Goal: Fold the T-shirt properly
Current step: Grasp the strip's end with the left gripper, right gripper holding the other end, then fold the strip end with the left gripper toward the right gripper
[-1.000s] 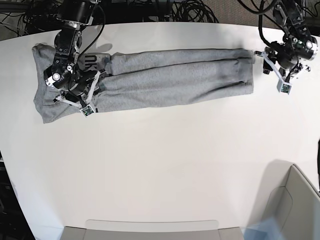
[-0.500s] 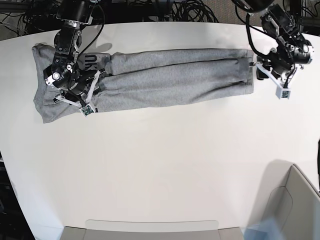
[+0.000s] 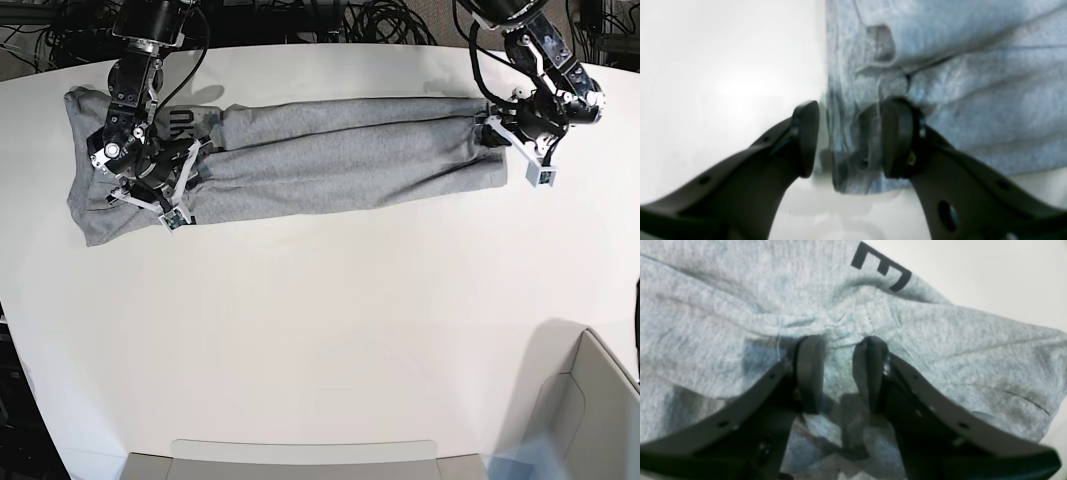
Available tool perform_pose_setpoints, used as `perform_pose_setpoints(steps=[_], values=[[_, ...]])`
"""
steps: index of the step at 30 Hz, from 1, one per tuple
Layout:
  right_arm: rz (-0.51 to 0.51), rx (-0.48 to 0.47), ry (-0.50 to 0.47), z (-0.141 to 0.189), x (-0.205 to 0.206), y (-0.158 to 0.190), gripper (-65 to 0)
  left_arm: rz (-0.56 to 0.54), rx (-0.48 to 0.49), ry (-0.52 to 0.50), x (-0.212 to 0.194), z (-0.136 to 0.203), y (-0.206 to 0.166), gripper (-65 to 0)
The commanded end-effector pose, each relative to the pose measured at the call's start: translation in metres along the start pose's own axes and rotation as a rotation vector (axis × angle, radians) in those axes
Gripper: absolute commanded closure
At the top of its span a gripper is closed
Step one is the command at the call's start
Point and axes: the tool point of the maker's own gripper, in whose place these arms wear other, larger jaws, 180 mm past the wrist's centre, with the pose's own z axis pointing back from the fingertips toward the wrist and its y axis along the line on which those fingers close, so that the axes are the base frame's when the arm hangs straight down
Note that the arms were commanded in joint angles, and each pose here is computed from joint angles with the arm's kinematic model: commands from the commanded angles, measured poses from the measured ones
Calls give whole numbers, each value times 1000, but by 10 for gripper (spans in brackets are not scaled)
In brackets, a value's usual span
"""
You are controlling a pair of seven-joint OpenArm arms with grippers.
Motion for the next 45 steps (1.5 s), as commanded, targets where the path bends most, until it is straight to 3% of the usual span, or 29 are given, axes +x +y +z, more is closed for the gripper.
perform_pose_setpoints(steps=[1,7,12,19,22,32,39,41,45], values=[[32,-12,156,0,-36,-1,-220,-5,2,5,0,0,1,-355],[41,-27,165,2,-39,-8,-220,11,-24,33,-7,-7,-4,-355],[41,-27,165,2,-39,-8,-220,-59,-83,53,-6,-17,-34,-339],[41,-27,165,2,-39,-8,-220,-128,-122,96,-15,-23,-56,-157],[41,-28,168,2,-40,-9,-220,-116,-99,96,-15,-21,-44,0],[42,-44,134,7,-30,-13,-220,8,62,79,-17,3,41,0],[29,-77,-125,49,33,-15,-220,3,169,-32,33,33,86,0],[-28,-104,-182,62,39,-24,-220,-7,187,-53,45,39,93,0],[-96,-154,-205,74,33,-41,-220,-24,207,-62,52,46,100,0]])
